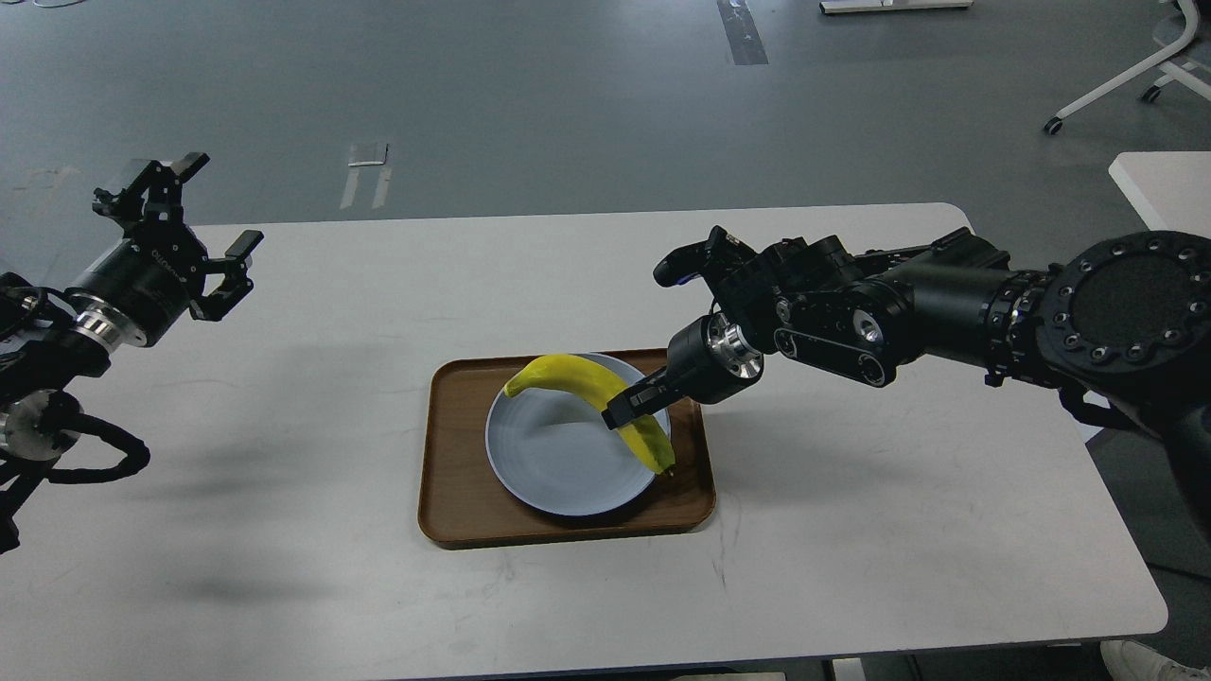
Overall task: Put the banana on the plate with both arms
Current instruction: 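Lower the banana onto the plate and release it from the right gripper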
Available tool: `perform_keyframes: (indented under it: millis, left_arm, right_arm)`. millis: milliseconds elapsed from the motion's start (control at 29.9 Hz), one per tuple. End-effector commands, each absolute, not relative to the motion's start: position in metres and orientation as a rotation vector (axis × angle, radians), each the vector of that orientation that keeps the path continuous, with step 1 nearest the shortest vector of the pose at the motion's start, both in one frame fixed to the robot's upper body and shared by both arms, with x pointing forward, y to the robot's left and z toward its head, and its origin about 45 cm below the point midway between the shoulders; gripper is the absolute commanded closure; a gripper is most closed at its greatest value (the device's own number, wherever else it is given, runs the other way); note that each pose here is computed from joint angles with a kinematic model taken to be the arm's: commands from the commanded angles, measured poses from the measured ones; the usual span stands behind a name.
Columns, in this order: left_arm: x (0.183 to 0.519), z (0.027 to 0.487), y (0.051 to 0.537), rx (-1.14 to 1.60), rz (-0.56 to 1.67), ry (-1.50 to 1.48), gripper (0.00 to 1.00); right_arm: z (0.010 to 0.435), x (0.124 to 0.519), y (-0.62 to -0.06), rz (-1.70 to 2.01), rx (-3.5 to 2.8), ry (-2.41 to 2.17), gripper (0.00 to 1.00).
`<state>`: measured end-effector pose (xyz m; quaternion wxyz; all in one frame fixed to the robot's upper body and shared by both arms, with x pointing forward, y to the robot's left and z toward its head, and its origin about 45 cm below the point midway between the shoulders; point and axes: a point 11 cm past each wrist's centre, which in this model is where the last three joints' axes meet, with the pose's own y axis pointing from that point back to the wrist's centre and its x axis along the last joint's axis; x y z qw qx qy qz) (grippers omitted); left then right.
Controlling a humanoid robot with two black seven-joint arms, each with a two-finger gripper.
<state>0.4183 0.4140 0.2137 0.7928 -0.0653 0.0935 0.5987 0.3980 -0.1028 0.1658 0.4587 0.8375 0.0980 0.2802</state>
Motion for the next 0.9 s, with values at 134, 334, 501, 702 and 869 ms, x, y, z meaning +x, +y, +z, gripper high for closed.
perform_keyframes:
  millis: [134,334,501,702,869]
  left_arm:
    - [0.418,0.214,0.415,-0.139,1.288,0.201,0.01]
    - [0.418,0.214,0.415,-0.138,1.289,0.2,0.01]
    - [0.418,0.214,0.415,-0.139,1.29,0.199,0.01]
    - [0.418,0.214,0.415,-0.14,1.289,0.2,0.01]
    - [0.418,0.214,0.415,-0.139,1.29,0.199,0.01]
  right_arm:
    - [0.166,0.398,-0.101,0.663,2.097,0.211,0.85]
    - [0.16,0.395,-0.102,0.647,2.104,0.214,0.66]
    - [0.161,0.394,-0.1,0.637,2.122,0.2,0.33]
    - [0.164,0.398,-0.098,0.62,2.154,0.16,0.0]
    - [0.178,0.402,-0.085,0.633,2.215,0.119,0.0]
